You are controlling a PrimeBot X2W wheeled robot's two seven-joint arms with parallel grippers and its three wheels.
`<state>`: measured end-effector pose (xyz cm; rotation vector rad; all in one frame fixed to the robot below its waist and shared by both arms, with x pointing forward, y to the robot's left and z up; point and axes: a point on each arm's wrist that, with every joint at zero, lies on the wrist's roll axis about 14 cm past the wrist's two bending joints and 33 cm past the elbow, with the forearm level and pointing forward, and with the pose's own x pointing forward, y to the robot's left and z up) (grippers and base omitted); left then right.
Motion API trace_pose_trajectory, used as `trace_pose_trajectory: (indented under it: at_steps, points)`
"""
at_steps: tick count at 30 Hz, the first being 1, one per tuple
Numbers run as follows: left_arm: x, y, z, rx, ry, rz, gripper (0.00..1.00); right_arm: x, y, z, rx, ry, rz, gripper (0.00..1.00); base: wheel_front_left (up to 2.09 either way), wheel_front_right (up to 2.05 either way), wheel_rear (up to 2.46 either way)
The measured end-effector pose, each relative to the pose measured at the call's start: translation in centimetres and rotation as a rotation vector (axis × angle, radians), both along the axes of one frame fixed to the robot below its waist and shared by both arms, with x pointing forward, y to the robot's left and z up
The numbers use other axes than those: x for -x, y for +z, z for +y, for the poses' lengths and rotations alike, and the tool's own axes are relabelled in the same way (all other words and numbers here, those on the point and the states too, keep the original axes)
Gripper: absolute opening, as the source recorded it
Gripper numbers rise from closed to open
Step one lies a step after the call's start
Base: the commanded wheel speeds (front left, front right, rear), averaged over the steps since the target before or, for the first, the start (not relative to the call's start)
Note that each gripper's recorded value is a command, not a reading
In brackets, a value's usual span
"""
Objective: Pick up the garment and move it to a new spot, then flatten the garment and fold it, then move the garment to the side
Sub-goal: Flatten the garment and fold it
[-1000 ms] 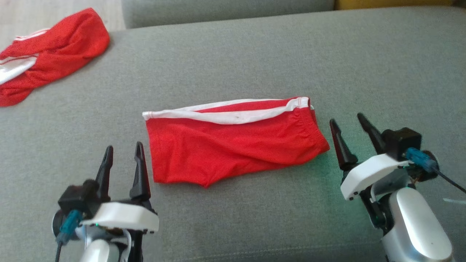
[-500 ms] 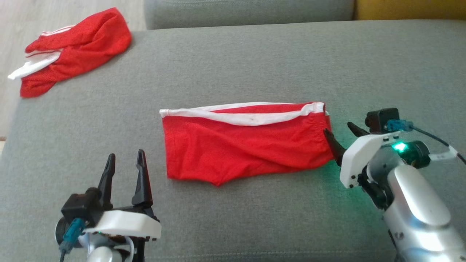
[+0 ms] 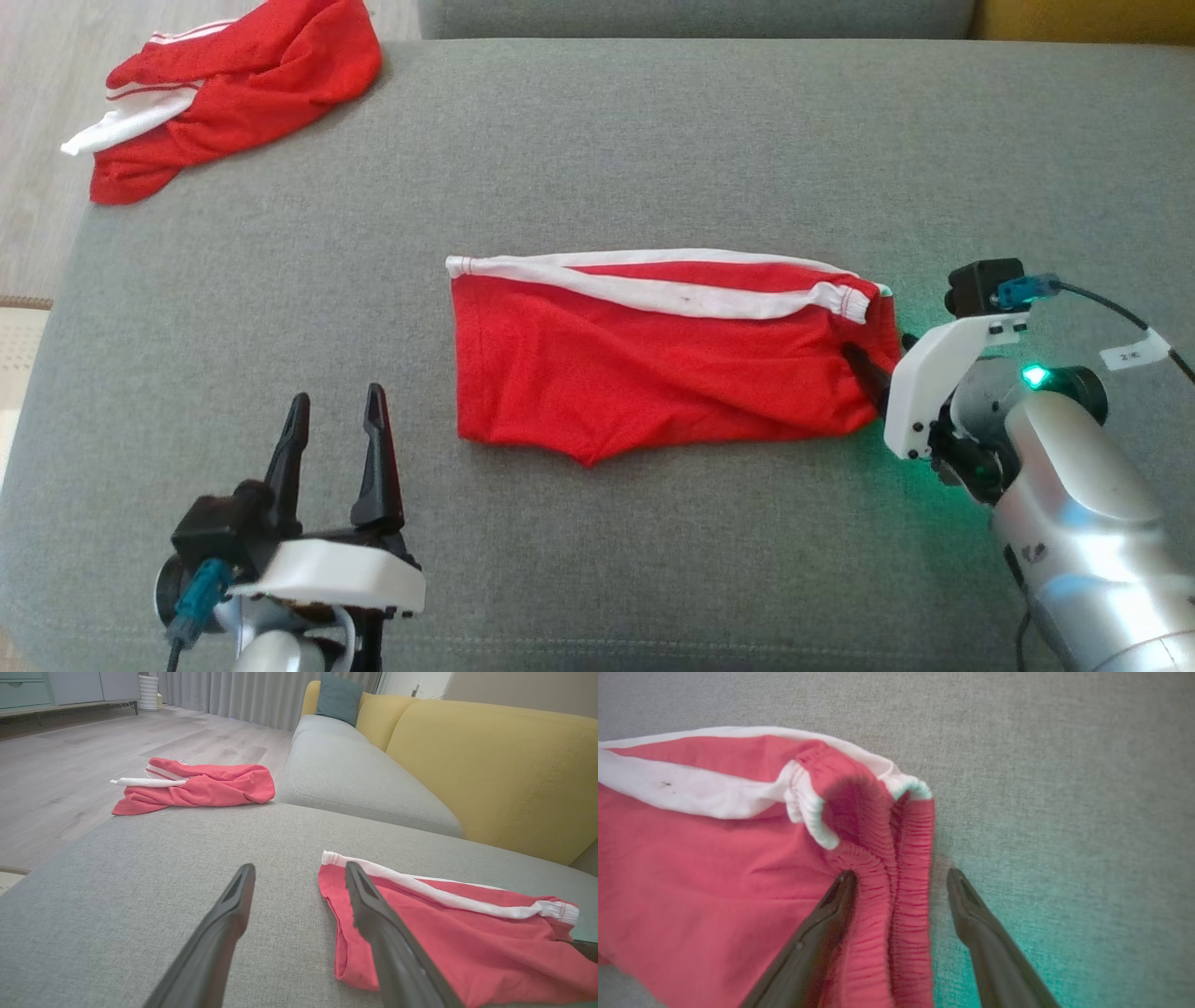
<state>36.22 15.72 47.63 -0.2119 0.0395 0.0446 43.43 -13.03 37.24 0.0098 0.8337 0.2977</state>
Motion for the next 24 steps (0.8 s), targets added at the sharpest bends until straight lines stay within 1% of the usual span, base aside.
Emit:
trace_pose_trajectory:
  at_steps: [1, 2, 3, 5, 6, 7, 10, 16, 19, 24]
  points:
    - [0.0, -0.1, 0.0, 0.000, 0.002, 0.002, 1.00, 0.0, -0.1, 0.1, -0.007, -0.001, 0.006, 1.00, 0.00, 0.00, 0.00]
    - [0.0, -0.1, 0.1, -0.001, 0.002, 0.004, 1.00, 0.0, -0.1, 0.2, -0.014, -0.003, 0.015, 0.78, 0.00, 0.00, 0.00]
    - [0.1, -0.2, 0.1, -0.001, 0.003, 0.006, 1.00, 0.0, -0.1, 0.3, -0.023, -0.006, 0.020, 0.51, 0.00, 0.00, 0.00]
    - [0.0, -0.2, 0.0, 0.000, 0.002, 0.006, 1.00, 0.1, -0.1, 0.5, -0.033, -0.005, 0.027, 0.30, 0.00, 0.00, 0.00]
    - [0.0, -0.2, 0.0, 0.000, 0.000, 0.005, 1.00, 0.0, 0.0, 0.5, -0.040, -0.008, 0.029, 0.18, 0.00, 0.00, 0.00]
    - [0.0, -0.2, -0.1, 0.000, -0.002, 0.005, 1.00, 0.1, 0.0, 0.5, -0.048, -0.015, 0.032, 0.00, 0.00, 0.00, 0.00]
    - [-0.2, -0.2, -0.3, 0.001, -0.009, 0.005, 1.00, 0.2, 0.1, 0.3, -0.070, -0.027, 0.037, 0.00, 0.00, 0.00, 0.00]
    - [-0.6, -0.2, -0.9, 0.003, -0.029, 0.004, 1.00, 0.2, 0.6, -1.0, -0.066, -0.043, 0.042, 0.00, 0.00, 0.00, 0.00]
    - [-0.8, -0.2, -1.5, 0.005, -0.046, 0.003, 1.00, 0.3, 1.0, -3.3, -0.032, -0.064, 0.036, 0.00, 0.00, 0.00, 0.00]
    - [-1.2, -0.2, -2.4, 0.009, -0.074, -0.001, 1.00, -0.3, 2.7, -7.9, 0.026, -0.123, -0.002, 0.00, 0.00, 0.00, 0.00]
